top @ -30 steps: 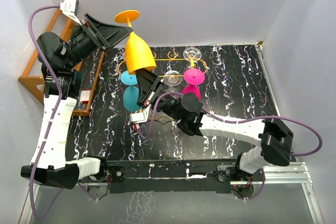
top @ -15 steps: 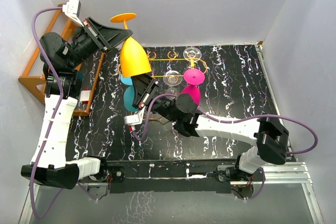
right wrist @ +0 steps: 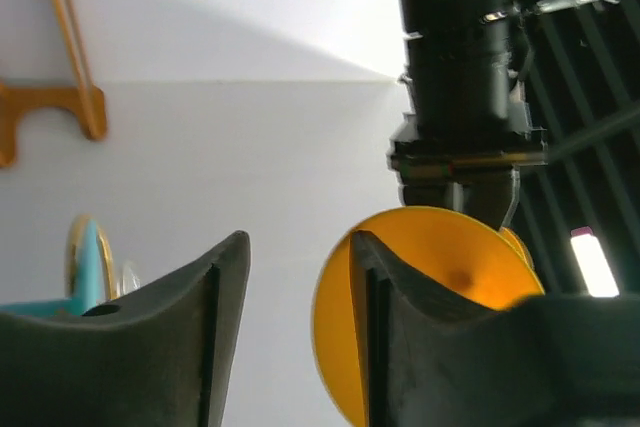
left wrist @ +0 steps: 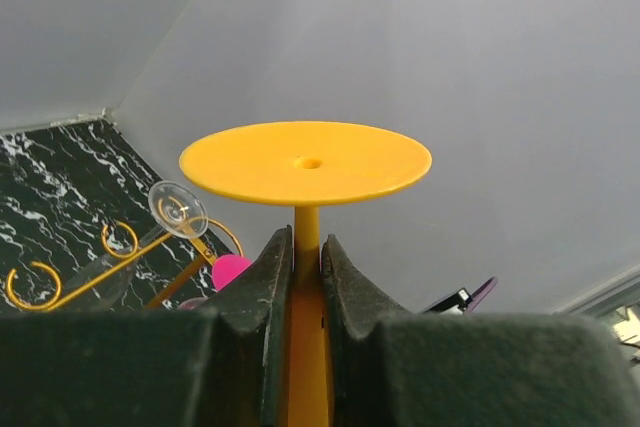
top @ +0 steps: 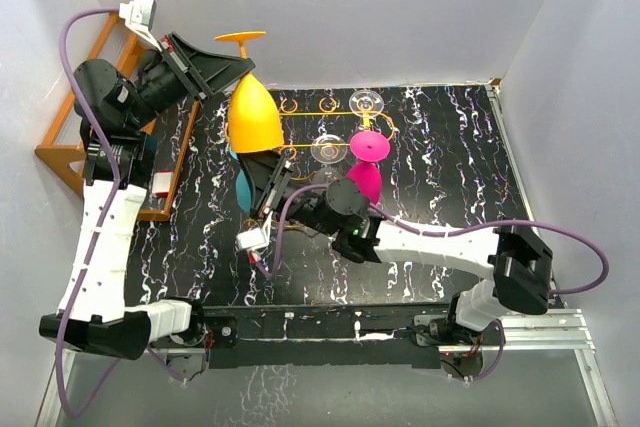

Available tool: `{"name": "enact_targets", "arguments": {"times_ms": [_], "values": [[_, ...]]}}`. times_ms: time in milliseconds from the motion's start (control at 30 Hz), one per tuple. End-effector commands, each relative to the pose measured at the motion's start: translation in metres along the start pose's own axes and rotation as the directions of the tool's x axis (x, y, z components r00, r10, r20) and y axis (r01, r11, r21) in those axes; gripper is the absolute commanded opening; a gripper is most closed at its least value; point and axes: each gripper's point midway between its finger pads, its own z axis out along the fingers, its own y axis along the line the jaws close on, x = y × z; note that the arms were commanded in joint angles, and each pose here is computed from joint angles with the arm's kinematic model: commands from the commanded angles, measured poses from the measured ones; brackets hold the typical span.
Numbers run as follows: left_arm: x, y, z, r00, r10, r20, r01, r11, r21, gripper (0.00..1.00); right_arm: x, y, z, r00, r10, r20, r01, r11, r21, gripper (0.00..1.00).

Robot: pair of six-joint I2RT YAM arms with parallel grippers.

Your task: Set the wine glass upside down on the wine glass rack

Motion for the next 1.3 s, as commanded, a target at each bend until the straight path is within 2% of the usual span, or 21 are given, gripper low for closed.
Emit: {"name": "enact_targets", "arguments": {"times_ms": [0, 33, 67, 167, 300, 433, 500, 567, 600, 633, 667, 700, 733, 833, 867, 933, 967, 1100, 1267], "values": [[-0.013, -0.047, -0.010, 0.977, 0.213, 0.022, -0.214, 0.972, 0.094, 0.00, -0.029, -0.009, -0.004, 0.990, 0.070, 0.124, -0.065, 0.997, -0.041, 0.63], [-0.012, -0.047, -0.011, 0.972, 0.236, 0.012, -0.236, 0.967, 0.093, 0.00, -0.031, -0.010, -0.006, 0.988, 0.084, 0.133, -0.078, 0.996, -0.047, 0.92], [-0.013, -0.053, -0.012, 0.964, 0.266, 0.006, -0.265, 0.959, 0.099, 0.00, -0.035, -0.008, -0.008, 0.984, 0.099, 0.146, -0.090, 0.993, -0.073, 0.98], [-0.011, -0.058, -0.016, 0.941, 0.337, -0.032, -0.333, 0.938, 0.096, 0.00, -0.049, -0.009, -0.018, 0.973, 0.150, 0.177, -0.129, 0.983, -0.127, 0.98], [-0.003, -0.054, -0.026, 0.908, 0.414, -0.064, -0.411, 0.910, 0.054, 0.00, -0.083, -0.020, -0.036, 0.912, 0.337, 0.235, -0.274, 0.924, -0.265, 0.98], [0.014, -0.053, -0.040, 0.900, 0.419, -0.120, -0.416, 0.908, 0.047, 0.00, -0.116, -0.037, -0.075, 0.754, 0.601, 0.265, -0.453, 0.768, -0.452, 0.98], [0.028, -0.052, -0.049, 0.898, 0.417, -0.143, -0.414, 0.909, 0.052, 0.00, -0.119, -0.059, -0.090, 0.669, 0.689, 0.278, -0.548, 0.710, -0.442, 0.98], [0.043, -0.052, -0.060, 0.897, 0.410, -0.166, -0.406, 0.912, 0.059, 0.00, -0.100, -0.093, -0.098, 0.539, 0.802, 0.257, -0.748, 0.596, -0.292, 0.99], [0.050, -0.048, -0.065, 0.899, 0.396, -0.189, -0.394, 0.918, 0.049, 0.00, -0.080, -0.107, -0.099, 0.437, 0.871, 0.226, -0.860, 0.478, -0.179, 0.99], [0.057, -0.042, -0.068, 0.899, 0.379, -0.219, -0.381, 0.924, 0.033, 0.00, -0.049, -0.125, -0.100, 0.277, 0.941, 0.194, -0.958, 0.285, -0.016, 0.98], [0.063, -0.035, -0.071, 0.898, 0.364, -0.249, -0.371, 0.928, 0.017, 0.00, -0.022, -0.134, -0.098, 0.122, 0.981, 0.153, -0.988, 0.105, 0.117, 0.98], [0.068, -0.029, -0.074, 0.888, 0.369, -0.275, -0.383, 0.924, 0.003, 0.00, -0.002, -0.138, -0.092, 0.000, 0.997, 0.082, -0.976, -0.018, 0.216, 0.98], [0.072, -0.024, -0.077, 0.881, 0.368, -0.296, -0.388, 0.922, -0.008, 0.00, 0.008, -0.129, -0.084, -0.052, 0.998, -0.038, -0.960, -0.039, 0.279, 0.98], [0.076, -0.019, -0.085, 0.856, 0.408, -0.318, -0.438, 0.899, -0.026, 0.00, 0.018, -0.096, -0.065, -0.060, 0.936, -0.346, -0.937, 0.067, 0.344, 0.98], [0.078, -0.018, -0.086, 0.845, 0.420, -0.331, -0.453, 0.891, -0.023, 0.00, 0.025, -0.094, -0.066, -0.046, 0.925, -0.377, -0.921, 0.107, 0.375, 0.98], [0.085, -0.013, -0.090, 0.830, 0.418, -0.368, -0.456, 0.890, -0.019, 0.00, 0.038, -0.097, -0.067, -0.044, 0.936, -0.350, -0.885, 0.126, 0.449, 0.98], [0.090, -0.010, -0.093, 0.822, 0.417, -0.389, -0.458, 0.889, -0.015, 0.00, 0.043, -0.104, -0.068, -0.053, 0.951, -0.305, -0.869, 0.107, 0.483, 0.98], [0.115, -0.003, -0.111, 0.784, 0.440, -0.437, -0.480, 0.877, 0.022, 0.00, 0.056, -0.137, -0.083, -0.109, 0.986, -0.128, -0.848, -0.025, 0.529, 0.98], [0.138, -0.003, -0.125, 0.774, 0.498, -0.390, -0.507, 0.857, 0.088, 0.00, 0.065, -0.164, -0.109, -0.153, 0.988, 0.027, -0.832, -0.144, 0.535, 0.98]]}}
